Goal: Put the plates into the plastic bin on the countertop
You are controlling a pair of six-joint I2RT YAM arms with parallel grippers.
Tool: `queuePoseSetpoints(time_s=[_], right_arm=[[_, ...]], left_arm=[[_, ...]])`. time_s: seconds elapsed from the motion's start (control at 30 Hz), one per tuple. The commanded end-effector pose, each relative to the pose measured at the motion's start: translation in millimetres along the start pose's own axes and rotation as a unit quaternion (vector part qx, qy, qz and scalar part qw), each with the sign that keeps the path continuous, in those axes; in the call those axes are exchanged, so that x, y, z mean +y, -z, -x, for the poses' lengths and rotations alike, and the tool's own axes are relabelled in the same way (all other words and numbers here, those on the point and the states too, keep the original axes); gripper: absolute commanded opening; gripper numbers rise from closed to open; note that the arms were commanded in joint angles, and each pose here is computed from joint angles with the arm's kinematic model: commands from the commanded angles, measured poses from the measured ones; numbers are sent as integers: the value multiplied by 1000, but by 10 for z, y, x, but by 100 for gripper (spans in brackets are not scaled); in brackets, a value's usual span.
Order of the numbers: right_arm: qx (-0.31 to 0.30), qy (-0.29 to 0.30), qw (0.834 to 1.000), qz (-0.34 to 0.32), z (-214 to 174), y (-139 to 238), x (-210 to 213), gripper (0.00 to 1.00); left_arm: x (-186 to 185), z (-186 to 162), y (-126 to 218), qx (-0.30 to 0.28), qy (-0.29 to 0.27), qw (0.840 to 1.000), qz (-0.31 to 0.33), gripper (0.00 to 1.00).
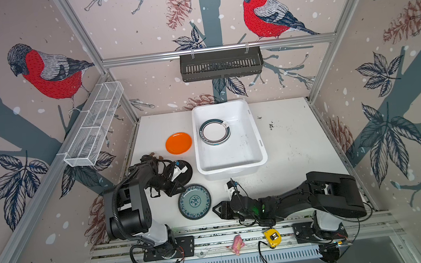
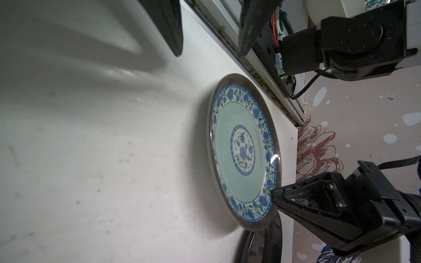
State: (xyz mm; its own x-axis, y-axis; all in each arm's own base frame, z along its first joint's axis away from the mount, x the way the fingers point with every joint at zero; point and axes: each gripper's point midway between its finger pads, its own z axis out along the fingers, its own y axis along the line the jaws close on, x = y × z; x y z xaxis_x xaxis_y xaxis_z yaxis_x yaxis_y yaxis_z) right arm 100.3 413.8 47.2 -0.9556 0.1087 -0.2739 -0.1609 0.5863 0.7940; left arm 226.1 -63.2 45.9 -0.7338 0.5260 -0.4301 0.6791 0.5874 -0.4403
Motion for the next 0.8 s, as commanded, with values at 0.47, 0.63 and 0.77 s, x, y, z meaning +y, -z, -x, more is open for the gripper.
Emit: queuePoseSetpoints(time_s=[0.47,0.63,0.77], right_arm=[[-4,-39,998,50,75,-171,44,39],[-1,-40,997,60,85,-241,67,38],[-1,-41,997,60,99,-299,58,35]], left_arm=[[-162,33,53,-11,-18,999,-27,0],[-195,20,62,-10,-21,999,-30,0],[-209,4,50,-8,-22,999,-36,0]])
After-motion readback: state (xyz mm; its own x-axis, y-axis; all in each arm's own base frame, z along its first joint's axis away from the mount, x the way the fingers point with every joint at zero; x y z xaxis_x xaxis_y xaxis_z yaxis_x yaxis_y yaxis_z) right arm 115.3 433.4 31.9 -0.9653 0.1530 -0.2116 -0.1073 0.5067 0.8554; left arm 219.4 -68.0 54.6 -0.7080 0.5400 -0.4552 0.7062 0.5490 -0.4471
